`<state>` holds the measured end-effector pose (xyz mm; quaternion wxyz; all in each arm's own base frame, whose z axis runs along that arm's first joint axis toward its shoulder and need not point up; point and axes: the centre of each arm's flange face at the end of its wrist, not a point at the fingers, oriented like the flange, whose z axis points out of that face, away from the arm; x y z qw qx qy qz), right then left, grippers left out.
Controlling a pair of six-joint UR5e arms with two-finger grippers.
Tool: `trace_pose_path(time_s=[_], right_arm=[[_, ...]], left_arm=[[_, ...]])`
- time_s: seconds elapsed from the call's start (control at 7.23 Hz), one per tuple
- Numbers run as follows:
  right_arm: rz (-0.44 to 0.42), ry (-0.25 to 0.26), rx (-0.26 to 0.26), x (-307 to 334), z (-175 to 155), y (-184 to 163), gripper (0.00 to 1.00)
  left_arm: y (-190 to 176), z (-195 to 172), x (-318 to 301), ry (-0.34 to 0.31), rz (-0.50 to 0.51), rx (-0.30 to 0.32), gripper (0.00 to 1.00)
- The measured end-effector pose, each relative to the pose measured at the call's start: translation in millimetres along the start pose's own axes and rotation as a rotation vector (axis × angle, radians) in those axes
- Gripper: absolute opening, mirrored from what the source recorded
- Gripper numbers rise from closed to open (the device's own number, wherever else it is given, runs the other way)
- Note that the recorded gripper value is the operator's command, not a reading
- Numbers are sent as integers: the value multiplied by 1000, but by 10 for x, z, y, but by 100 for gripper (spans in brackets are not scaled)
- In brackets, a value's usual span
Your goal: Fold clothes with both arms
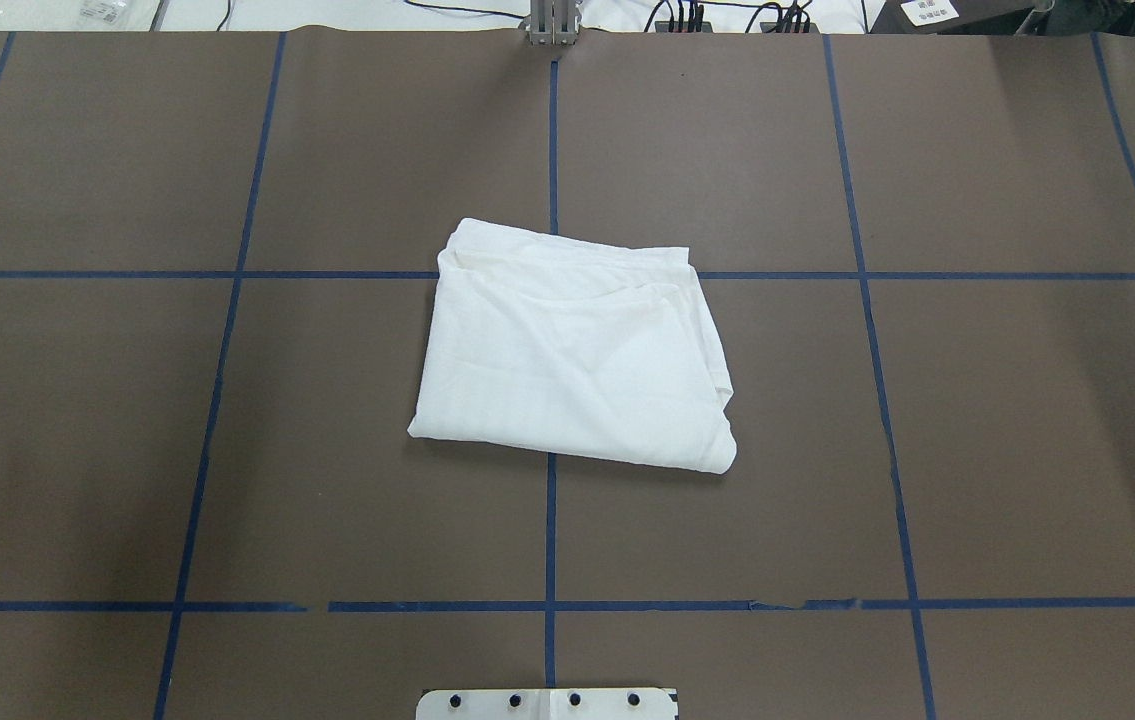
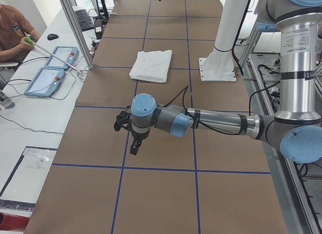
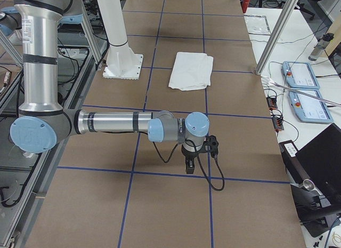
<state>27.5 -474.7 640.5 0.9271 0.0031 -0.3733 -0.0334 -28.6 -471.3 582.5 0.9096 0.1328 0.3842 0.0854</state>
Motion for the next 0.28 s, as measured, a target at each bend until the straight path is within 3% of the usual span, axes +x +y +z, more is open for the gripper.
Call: trace_pose_path(time_s=[0.28], right_arm=[[-1, 0, 2, -5, -10, -1, 100]], left_arm=[[16, 15, -16, -1, -4, -4, 100]])
